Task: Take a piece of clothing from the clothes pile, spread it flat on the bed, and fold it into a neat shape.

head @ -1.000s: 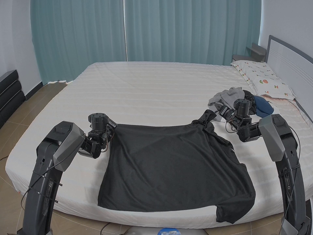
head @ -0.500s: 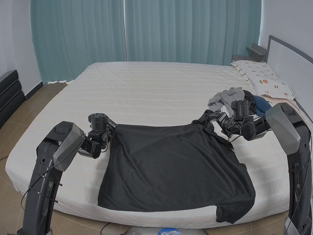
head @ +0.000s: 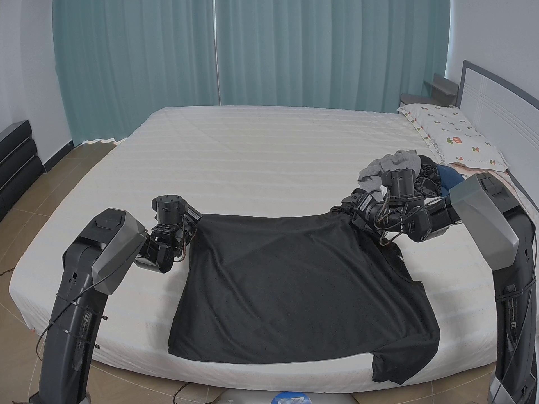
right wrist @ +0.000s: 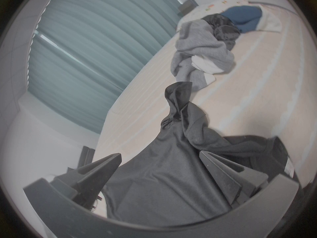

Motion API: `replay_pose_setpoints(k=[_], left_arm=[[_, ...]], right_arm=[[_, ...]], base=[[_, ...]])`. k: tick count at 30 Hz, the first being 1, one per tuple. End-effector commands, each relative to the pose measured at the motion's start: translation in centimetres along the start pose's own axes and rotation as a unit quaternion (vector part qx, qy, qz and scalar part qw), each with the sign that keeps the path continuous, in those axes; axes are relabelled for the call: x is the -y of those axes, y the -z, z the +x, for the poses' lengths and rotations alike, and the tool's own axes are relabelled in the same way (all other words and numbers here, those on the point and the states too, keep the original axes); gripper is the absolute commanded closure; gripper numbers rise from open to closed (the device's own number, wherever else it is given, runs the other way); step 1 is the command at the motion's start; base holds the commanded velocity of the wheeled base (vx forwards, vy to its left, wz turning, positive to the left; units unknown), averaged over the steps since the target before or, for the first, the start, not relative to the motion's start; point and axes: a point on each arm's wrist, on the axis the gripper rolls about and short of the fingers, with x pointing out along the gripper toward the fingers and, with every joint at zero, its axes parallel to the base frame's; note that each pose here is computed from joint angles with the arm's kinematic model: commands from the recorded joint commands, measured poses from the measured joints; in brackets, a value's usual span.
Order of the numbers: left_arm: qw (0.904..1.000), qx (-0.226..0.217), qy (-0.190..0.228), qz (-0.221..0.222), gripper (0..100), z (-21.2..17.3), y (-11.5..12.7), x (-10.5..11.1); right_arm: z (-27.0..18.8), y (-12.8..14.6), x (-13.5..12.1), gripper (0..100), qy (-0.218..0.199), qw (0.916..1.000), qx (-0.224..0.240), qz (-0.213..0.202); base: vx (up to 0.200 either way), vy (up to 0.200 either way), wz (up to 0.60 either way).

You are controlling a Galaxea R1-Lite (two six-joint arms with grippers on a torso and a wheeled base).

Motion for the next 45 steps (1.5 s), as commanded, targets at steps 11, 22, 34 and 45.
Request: replay_pose_setpoints(k=[11,22,34,45], left_arm=[[1.0000,-0.003,-0.005,0.001,100,0.0,0.0,-0.1],[1.0000,-0.003,-0.006,0.001,100,0.0,0.0,-0.1],[1.0000,-0.005,-0.006,0.003,100,0.2,0.1,-0.3],[0.9999,0.000,-0.009,0.008,100,0.6,-0.3,-0.6]], right_arm=[[4.1,2.6,4.9,0,0.062,0.9703,0.065,-0.225],[4.4,3.1,5.6,100,0.067,0.9641,0.055,-0.251],[5.5,0.9,6.5,100,0.076,0.9586,0.090,-0.259],[4.9,-3.1,9.1,100,0.094,0.9674,0.132,-0.195]], base=[[0.000,0.000,0.00],[0.000,0.000,0.00],[0.000,0.000,0.00],[0.000,0.000,0.00]])
